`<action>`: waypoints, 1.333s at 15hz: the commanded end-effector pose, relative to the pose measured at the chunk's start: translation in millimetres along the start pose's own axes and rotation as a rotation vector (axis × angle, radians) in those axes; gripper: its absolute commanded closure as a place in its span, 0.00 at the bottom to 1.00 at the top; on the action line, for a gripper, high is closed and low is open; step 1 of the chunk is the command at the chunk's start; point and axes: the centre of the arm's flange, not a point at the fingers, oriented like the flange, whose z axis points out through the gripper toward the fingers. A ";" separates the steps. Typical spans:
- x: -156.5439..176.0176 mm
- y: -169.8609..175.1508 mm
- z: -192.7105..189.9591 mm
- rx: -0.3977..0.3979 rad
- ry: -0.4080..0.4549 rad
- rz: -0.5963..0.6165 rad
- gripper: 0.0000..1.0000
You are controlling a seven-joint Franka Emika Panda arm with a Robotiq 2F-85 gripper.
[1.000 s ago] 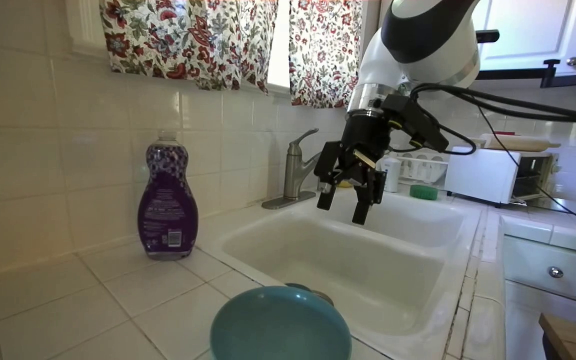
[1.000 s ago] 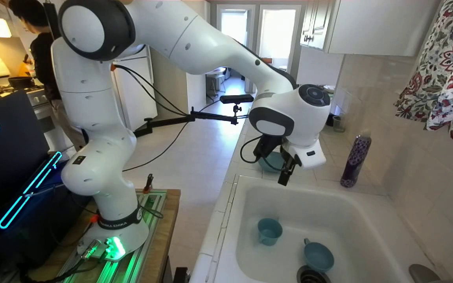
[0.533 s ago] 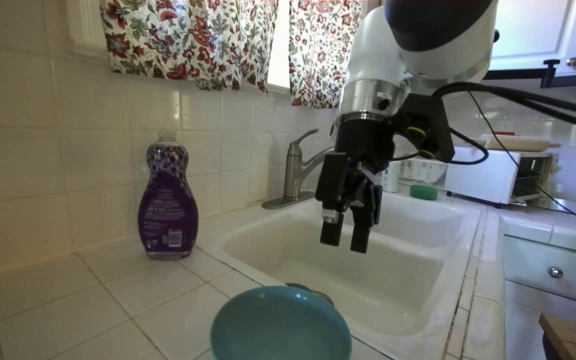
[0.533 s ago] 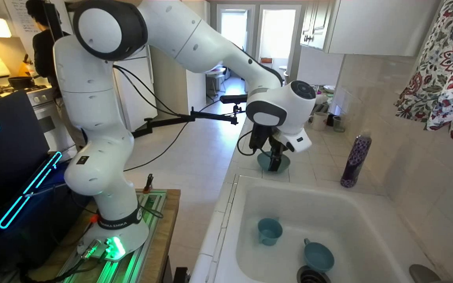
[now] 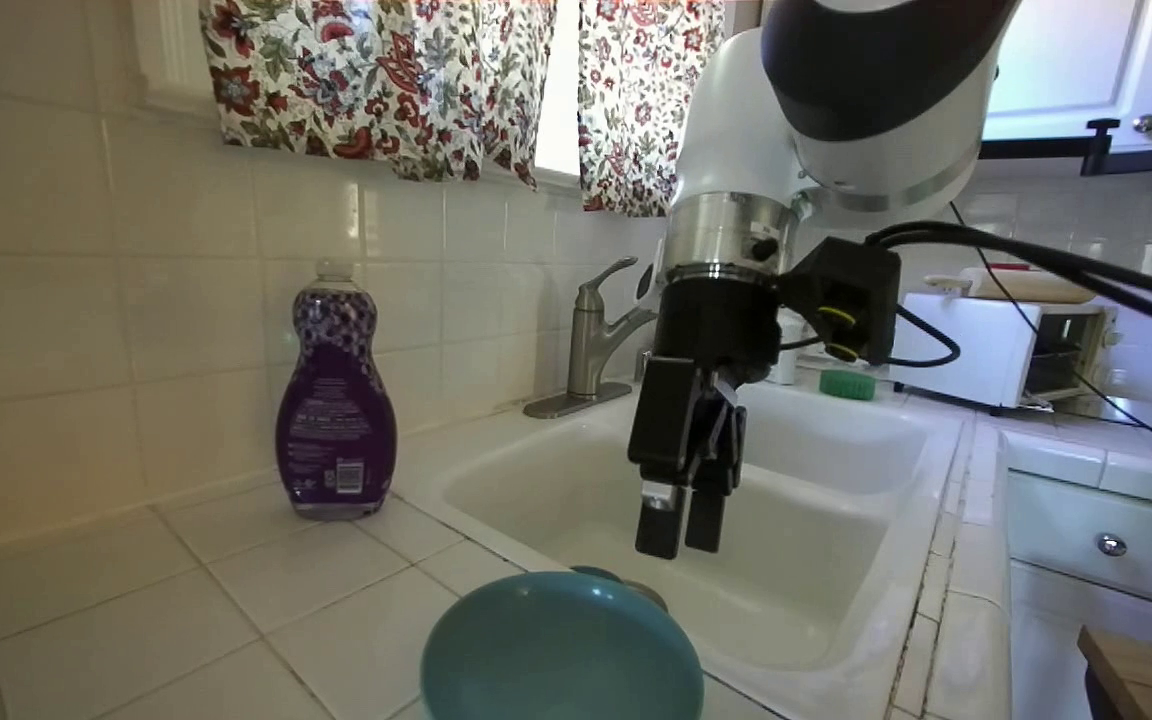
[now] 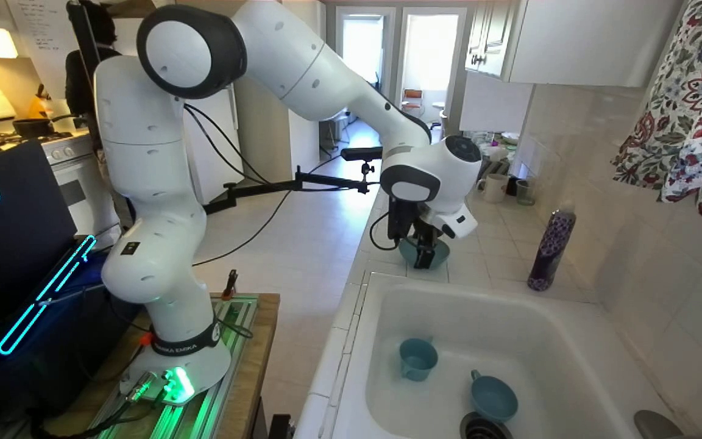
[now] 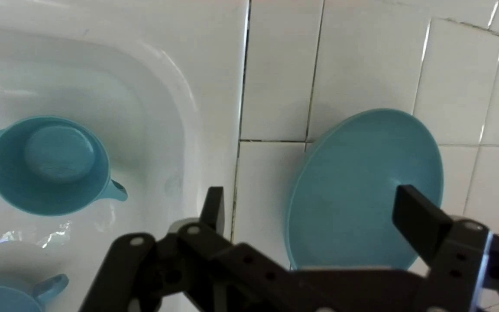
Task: Put both the blue cup and bowl in the left sink
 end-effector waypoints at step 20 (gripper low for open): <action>21.4 -22.6 38.3 0.053 0.086 -0.037 0.98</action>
